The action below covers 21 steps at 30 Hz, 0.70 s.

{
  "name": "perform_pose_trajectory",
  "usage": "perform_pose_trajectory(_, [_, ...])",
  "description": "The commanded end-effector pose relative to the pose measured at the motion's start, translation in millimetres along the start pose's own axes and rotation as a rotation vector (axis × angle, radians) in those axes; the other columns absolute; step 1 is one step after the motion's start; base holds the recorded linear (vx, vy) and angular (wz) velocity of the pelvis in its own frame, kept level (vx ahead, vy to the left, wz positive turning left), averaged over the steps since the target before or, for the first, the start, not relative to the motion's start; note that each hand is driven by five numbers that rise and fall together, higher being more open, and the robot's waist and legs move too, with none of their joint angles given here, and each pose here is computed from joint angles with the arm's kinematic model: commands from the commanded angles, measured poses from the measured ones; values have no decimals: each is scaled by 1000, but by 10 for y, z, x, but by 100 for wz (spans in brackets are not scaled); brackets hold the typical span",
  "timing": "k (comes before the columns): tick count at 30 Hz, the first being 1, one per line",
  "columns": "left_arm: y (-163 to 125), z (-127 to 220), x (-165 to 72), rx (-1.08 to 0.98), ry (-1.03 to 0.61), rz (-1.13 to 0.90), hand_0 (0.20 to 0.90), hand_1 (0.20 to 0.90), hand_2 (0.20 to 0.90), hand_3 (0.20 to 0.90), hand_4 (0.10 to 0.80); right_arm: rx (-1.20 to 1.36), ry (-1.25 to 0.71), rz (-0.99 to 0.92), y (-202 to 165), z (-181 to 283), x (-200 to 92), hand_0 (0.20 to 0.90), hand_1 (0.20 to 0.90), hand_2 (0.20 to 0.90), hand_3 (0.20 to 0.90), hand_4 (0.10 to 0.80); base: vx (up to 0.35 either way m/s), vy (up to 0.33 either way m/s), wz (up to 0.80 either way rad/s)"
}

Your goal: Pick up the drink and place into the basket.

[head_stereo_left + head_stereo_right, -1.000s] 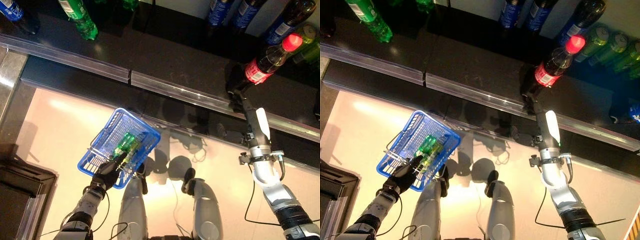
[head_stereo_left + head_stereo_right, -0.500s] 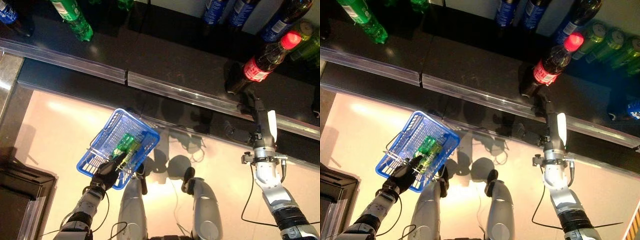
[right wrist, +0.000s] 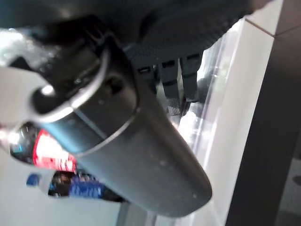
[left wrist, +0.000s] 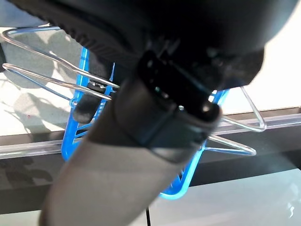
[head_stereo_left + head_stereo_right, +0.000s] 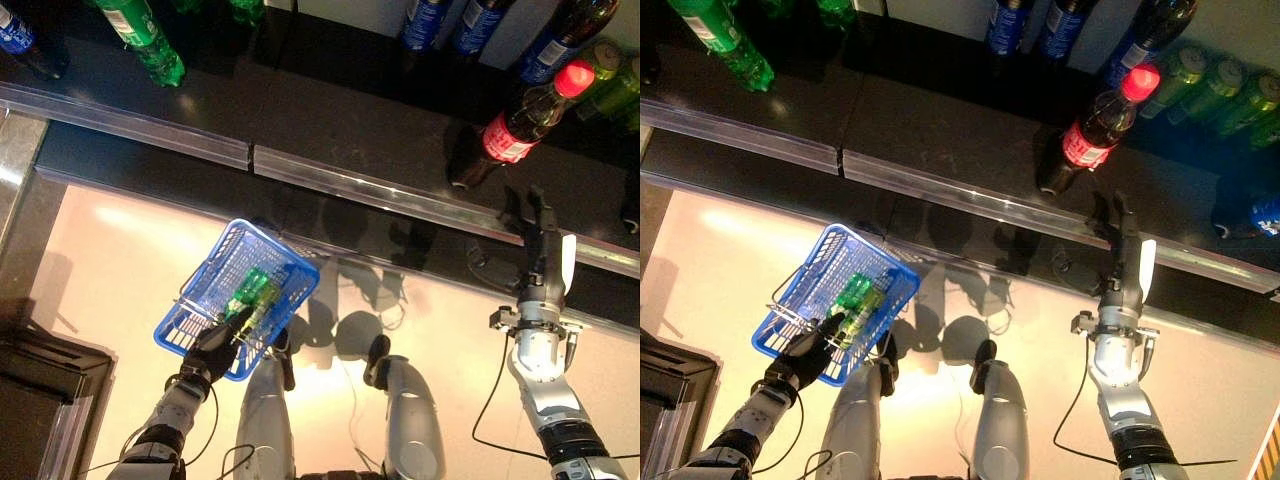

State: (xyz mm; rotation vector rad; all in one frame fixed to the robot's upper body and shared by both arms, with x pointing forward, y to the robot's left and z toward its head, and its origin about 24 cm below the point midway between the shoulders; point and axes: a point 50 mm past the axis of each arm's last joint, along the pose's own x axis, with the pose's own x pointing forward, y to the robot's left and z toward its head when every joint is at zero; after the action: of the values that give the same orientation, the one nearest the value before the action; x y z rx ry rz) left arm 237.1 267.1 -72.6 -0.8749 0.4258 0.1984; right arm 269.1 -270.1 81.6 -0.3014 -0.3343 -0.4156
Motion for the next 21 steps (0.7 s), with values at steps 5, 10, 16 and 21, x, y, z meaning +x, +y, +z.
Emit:
perform_pose_trajectory(5, [167,-249,-222,11,77,-85,300,300,300,200,100,185,-322,-189,-384,600,288,900,900,900,900,800,0,0,0])
perform_pose_trajectory(10, [166,-267,-220,13,91,-85,300,300,300,200,100,196,-383,-184,-398,756,371,900,900,900,900,800,6,-2,0])
perform_pose_trajectory(16, [187,-284,-238,25,108,-80,300,300,300,200,100,204,-421,-174,-408,886,419,900,900,900,900,800,38,-20,2])
perform_pose_trajectory(21, [189,-279,-239,33,118,-80,300,300,300,200,100,218,-433,-159,-407,969,490,900,900,900,900,800,6,-2,0])
